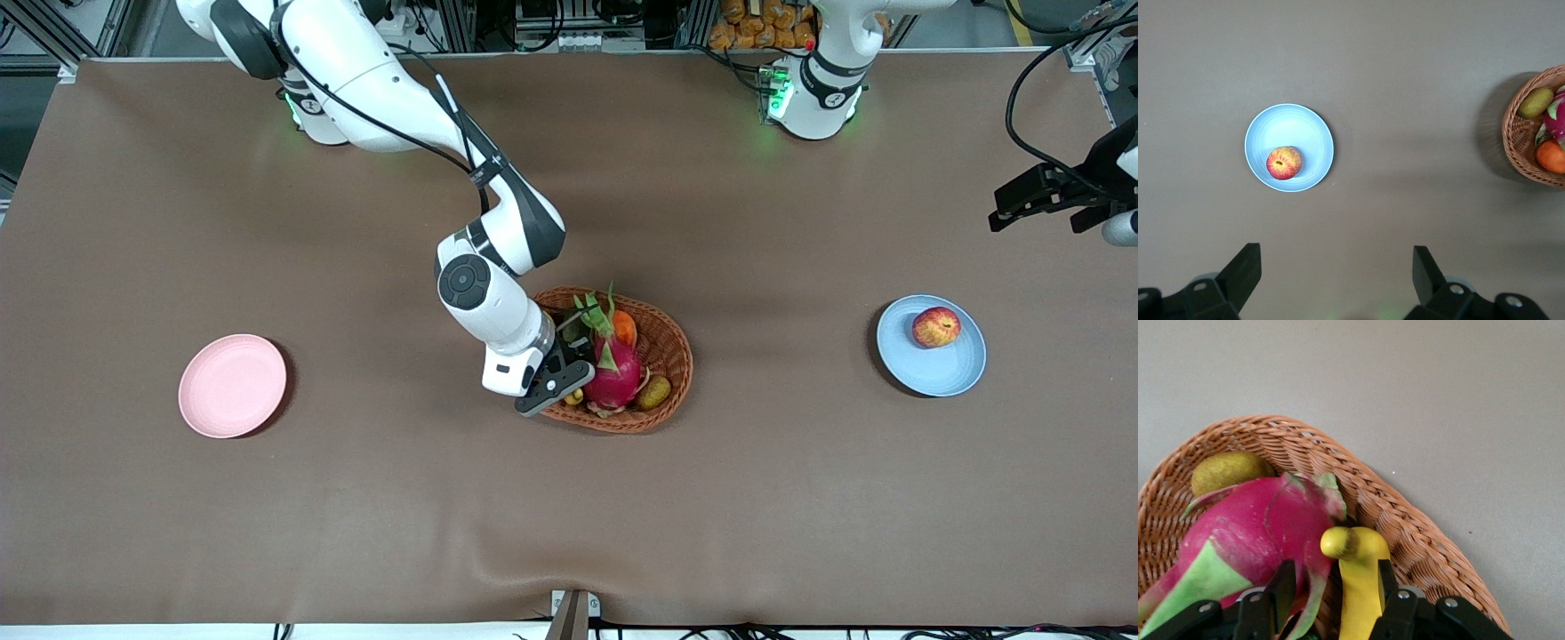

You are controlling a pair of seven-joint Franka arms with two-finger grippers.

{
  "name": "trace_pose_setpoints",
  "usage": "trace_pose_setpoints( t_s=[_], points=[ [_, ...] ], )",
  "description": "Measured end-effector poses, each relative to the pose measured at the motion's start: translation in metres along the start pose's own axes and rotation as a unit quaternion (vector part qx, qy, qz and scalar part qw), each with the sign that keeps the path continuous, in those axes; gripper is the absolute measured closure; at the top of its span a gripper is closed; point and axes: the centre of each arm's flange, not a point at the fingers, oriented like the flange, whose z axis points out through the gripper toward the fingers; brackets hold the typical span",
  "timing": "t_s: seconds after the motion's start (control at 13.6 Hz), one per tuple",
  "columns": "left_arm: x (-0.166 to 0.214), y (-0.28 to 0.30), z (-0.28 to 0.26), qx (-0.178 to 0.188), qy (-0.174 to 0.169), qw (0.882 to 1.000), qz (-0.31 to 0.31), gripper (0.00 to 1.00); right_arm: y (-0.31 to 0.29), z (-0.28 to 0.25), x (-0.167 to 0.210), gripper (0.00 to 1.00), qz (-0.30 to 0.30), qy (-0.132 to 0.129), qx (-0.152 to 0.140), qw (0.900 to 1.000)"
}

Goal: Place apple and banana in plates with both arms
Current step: 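Lower the right gripper and close it on the banana stem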

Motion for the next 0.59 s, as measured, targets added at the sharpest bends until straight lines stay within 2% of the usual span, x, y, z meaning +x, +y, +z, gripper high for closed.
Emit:
trace_pose_setpoints(
  t_s=[0.37, 0.44, 0.59],
  points=[
    [0.0014, -0.0005, 0.0026, 0.000, -0.003, 1.000, 0.005, 0.00, -0.0024, -0.0085, 0.0087, 0.46, -0.001, 0.025, 0.001, 1.000],
    [0.0015, -0.0005, 0.0027, 0.000, -0.003, 1.000, 0.005, 0.00, -0.0023, -0.0081, 0.0087, 0.50, -0.001, 0.025, 0.001, 1.000],
    [0.0019, -0.0005, 0.0034, 0.000, -0.003, 1.000, 0.005, 0.00, -0.0020, -0.0064, 0.0080, 0.52, -0.001, 0.024, 0.001, 1.000]
  ],
)
